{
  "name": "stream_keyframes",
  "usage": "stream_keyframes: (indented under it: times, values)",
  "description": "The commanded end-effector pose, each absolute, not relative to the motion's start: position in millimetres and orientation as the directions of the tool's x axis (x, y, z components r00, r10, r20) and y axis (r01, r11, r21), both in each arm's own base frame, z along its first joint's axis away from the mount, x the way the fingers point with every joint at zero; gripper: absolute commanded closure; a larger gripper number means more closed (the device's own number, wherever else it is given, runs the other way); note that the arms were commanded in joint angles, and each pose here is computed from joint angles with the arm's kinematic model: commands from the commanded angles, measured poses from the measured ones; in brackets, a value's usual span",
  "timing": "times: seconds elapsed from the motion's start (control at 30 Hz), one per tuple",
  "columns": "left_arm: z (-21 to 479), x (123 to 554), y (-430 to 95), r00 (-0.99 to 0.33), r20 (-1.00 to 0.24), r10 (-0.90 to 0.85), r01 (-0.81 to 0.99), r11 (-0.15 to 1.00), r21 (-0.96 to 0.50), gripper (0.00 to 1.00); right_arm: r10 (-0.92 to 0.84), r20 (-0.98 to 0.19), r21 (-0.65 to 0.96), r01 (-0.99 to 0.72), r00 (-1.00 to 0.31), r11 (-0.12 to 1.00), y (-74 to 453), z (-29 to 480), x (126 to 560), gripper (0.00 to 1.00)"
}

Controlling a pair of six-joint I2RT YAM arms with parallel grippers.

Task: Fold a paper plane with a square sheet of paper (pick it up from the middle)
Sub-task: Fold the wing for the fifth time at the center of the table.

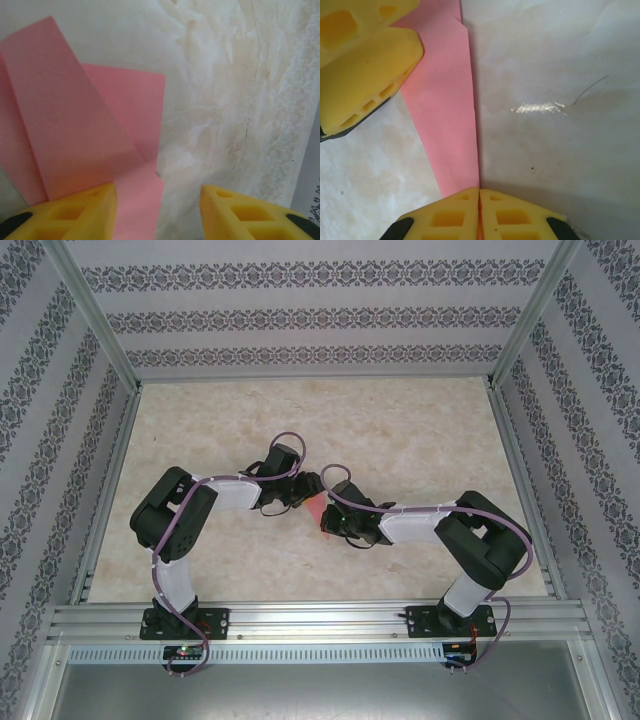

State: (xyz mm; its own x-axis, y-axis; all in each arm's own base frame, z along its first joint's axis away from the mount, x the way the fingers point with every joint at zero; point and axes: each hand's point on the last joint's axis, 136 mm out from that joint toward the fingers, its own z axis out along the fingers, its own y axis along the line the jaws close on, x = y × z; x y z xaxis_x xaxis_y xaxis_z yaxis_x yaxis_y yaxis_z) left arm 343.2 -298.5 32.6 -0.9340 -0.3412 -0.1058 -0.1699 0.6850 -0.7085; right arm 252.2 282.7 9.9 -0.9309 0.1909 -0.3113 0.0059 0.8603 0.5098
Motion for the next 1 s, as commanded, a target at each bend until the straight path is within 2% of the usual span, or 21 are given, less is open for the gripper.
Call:
stream_keyframes:
  times: [0.0,0.27,0.37,0.43,0.63,0.8,0.9,0.97]
  values:
    - [-4,330,-273,-0.929,-0.047,-0.368,-0.268,0.754,-0.599,0.52,0.156,-0.256,0.436,0.03,-0.954,0.9,278,-21,237,0.91]
    - [-17,323,-266,-0.933,-0.018,-0.36,-0.292,0.785,-0.546,0.54,0.164,-0.268,0.355,0.061,-0.949,0.933,267,-22,235,0.9]
    - [-25,317,-261,-0.933,-0.005,-0.36,-0.306,0.802,-0.514,0.55,0.176,-0.296,0.408,0.042,-0.939,0.912,274,-2,241,0.88]
    - [-30,313,-259,-0.935,0.004,-0.355,-0.309,0.807,-0.503,0.55,0.19,-0.324,0.448,0.026,-0.927,0.894,278,16,246,0.82]
    - [-34,311,-258,-0.936,0.009,-0.352,-0.31,0.811,-0.497,0.55,0.244,-0.393,0.54,-0.007,-0.886,0.842,278,66,257,0.78]
    - [-32,313,-260,-0.939,0.005,-0.343,-0.299,0.812,-0.5,0.56,0.215,-0.35,0.658,-0.076,-0.912,0.749,304,74,251,0.89]
    - [-29,315,-260,-0.941,-0.003,-0.338,-0.291,0.815,-0.501,0.56,0.198,-0.308,0.723,-0.094,-0.93,0.684,323,72,247,0.92]
    - [-29,315,-260,-0.942,-0.003,-0.336,-0.289,0.816,-0.501,0.56,0.21,-0.299,0.714,-0.072,-0.931,0.697,322,64,250,0.92]
